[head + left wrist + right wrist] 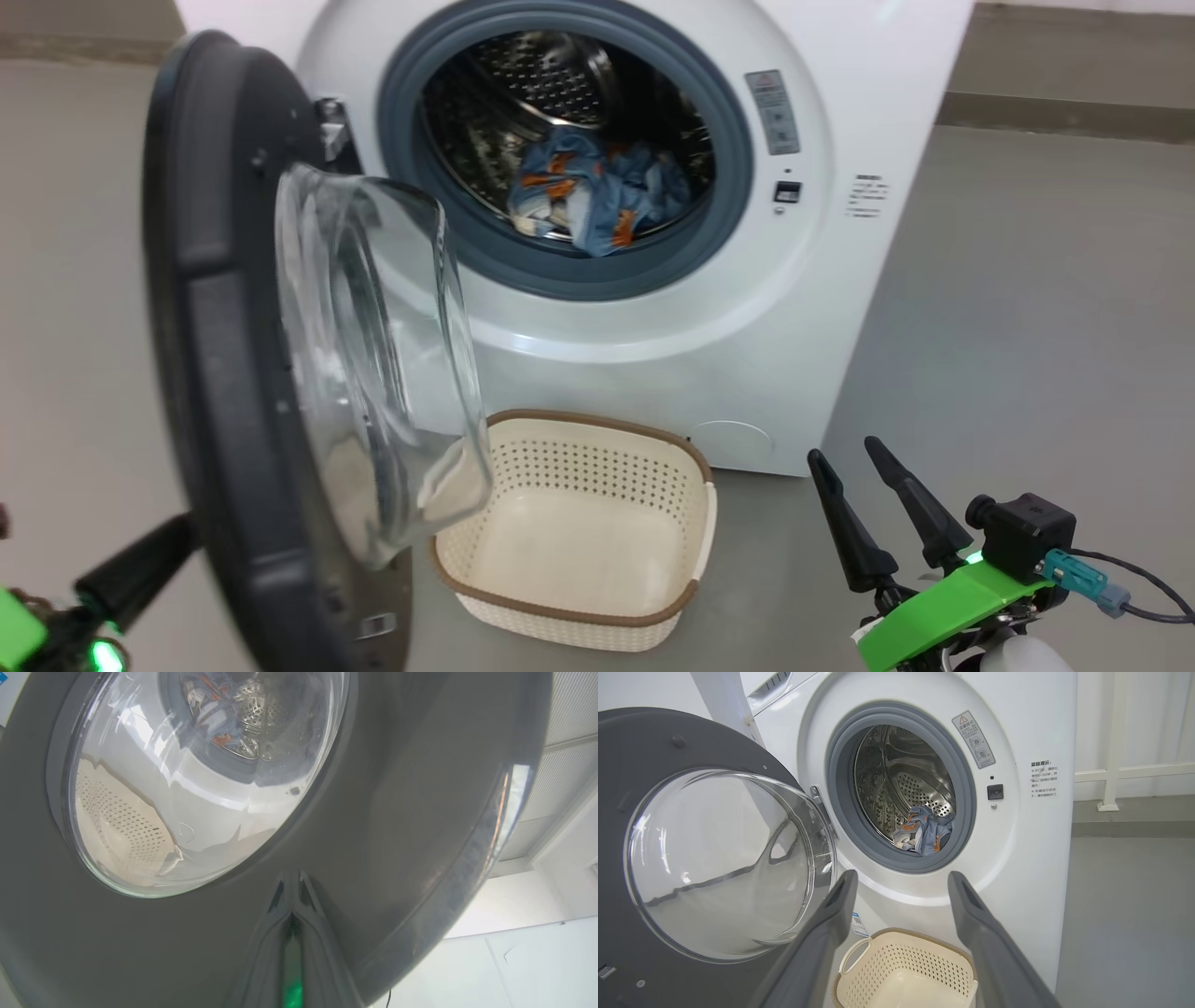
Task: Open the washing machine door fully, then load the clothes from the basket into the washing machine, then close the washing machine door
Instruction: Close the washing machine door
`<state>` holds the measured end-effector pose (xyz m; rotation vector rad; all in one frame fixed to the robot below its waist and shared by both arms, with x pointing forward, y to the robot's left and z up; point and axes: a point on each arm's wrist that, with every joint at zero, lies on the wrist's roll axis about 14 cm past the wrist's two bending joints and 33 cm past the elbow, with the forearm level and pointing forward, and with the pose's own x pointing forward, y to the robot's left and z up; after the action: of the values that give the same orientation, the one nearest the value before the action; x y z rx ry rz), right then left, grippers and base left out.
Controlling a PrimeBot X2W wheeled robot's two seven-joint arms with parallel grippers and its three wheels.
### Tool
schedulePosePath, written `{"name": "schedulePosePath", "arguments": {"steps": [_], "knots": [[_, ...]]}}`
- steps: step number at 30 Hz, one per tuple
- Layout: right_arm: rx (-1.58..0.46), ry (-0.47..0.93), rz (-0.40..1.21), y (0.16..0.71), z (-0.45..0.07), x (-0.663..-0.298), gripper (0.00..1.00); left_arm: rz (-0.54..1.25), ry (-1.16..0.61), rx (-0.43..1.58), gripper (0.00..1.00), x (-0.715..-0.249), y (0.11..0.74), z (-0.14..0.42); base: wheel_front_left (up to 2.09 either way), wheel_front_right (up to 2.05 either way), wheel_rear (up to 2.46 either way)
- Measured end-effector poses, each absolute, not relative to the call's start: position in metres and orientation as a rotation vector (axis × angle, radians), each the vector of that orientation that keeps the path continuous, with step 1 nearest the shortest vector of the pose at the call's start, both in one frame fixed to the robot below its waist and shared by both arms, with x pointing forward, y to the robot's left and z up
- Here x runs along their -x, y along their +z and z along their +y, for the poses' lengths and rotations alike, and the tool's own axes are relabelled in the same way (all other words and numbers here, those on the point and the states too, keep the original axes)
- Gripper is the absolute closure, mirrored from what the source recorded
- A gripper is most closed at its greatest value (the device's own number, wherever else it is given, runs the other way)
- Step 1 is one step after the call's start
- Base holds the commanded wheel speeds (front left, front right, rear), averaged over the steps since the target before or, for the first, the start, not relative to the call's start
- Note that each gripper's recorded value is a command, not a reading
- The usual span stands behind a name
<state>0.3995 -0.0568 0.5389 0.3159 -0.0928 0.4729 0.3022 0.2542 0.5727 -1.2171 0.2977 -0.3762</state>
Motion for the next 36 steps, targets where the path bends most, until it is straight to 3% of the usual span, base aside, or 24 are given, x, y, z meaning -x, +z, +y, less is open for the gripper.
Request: {"name": "schedulePosePath", "arguments": {"steps": [9, 36], "knots": [[-0.316, 0.386, -0.108, 0.539, -0.088, -0.394, 0.00, 0.338, -0.565, 1.240, 1.00, -0.317, 0.586, 0.188, 0.00, 0.00, 0.00], [-0.295, 0.092, -0.127, 0.529, -0.192, -0.355, 0.00, 0.370, -0.712, 1.268, 1.00, -0.401, 0.583, 0.074, 0.00, 0.00, 0.00]]}}
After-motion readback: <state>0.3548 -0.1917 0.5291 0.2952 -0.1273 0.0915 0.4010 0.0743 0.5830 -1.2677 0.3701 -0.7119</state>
